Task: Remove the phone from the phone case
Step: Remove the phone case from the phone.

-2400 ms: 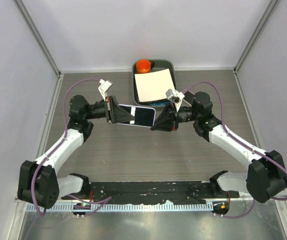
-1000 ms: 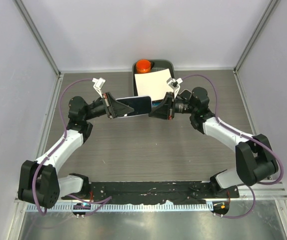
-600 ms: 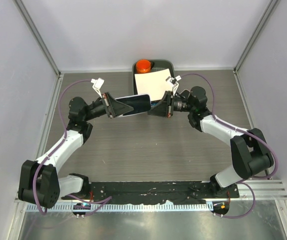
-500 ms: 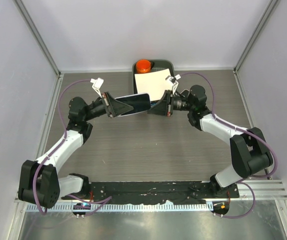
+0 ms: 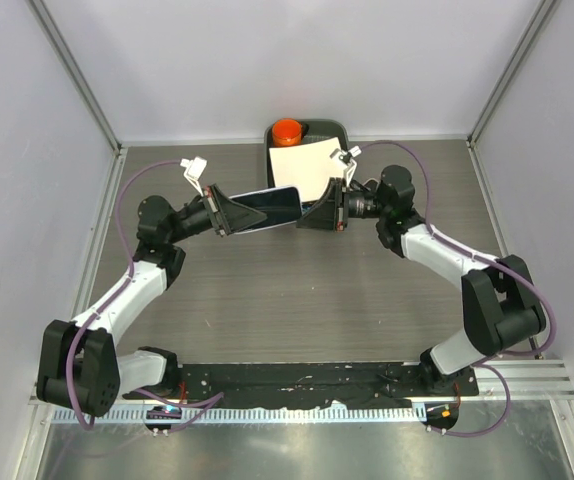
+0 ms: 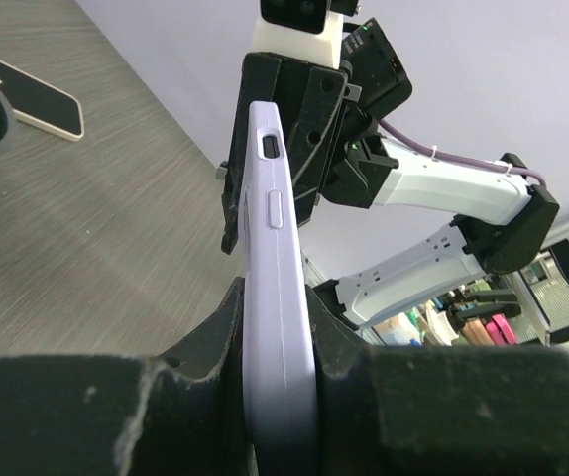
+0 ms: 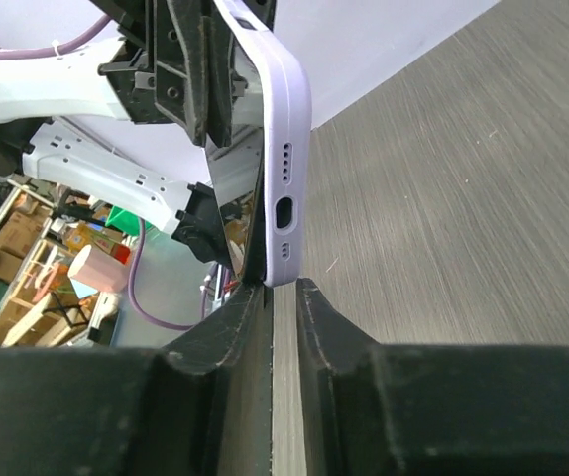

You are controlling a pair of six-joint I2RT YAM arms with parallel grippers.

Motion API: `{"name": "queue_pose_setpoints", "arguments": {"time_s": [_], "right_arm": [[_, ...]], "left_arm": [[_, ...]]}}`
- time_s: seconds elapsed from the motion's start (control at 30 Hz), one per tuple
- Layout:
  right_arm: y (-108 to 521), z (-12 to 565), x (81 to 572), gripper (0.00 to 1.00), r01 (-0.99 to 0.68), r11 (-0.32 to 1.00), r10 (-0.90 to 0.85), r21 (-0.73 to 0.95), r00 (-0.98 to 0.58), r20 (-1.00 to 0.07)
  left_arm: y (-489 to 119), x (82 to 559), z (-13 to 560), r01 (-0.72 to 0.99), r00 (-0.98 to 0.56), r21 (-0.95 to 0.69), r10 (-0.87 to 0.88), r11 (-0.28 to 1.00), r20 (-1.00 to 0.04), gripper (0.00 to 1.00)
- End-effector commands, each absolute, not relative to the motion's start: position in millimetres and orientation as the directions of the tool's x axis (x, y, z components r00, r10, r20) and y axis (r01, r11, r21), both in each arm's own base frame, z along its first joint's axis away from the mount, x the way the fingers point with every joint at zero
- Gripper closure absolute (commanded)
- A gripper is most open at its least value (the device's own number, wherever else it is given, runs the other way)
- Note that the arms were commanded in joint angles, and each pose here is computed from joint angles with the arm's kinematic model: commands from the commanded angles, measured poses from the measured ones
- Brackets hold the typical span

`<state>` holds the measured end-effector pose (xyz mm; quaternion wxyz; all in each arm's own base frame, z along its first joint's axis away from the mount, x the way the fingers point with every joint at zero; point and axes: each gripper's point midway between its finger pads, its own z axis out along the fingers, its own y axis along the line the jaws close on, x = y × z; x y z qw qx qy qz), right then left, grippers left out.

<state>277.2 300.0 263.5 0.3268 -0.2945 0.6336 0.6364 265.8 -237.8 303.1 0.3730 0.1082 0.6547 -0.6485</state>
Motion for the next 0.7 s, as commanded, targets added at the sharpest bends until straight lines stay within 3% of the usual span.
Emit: {"name": "queue_pose_setpoints", "arguments": {"time_s": [0.0,0.2,0.43,0.67], "right_arm": [[293.3,303.6,301.7,0.72,-0.894,0.131,0.182,0.428,-0.403,-0.897],[269.5,330.7,299.8,0.61,-0.922,0.166,0.230,0.349,-0.308,-0.923],[257.1,357.8,261.7,0.47,-0.955,0.001,0.291,0.296,-0.283,-0.914],[255.1,363.4,259.7,0.45,-0.959,0.006,0.316,0.283,-0.266,-0.911]], "left_arm": [[-249.1,181.9,326.1,0.718,-0.695,-0.687,-0.067,-0.109,-0.716,1.00],[-247.4,184.0,325.8,0.725,-0.689,-0.681,-0.073,-0.102,-0.722,1.00],[-246.5,187.6,325.5,0.728,-0.686,-0.680,-0.088,-0.088,-0.723,1.00],[-245.0,194.4,324.1,0.733,-0.679,-0.677,-0.117,-0.064,-0.725,1.00]]}}
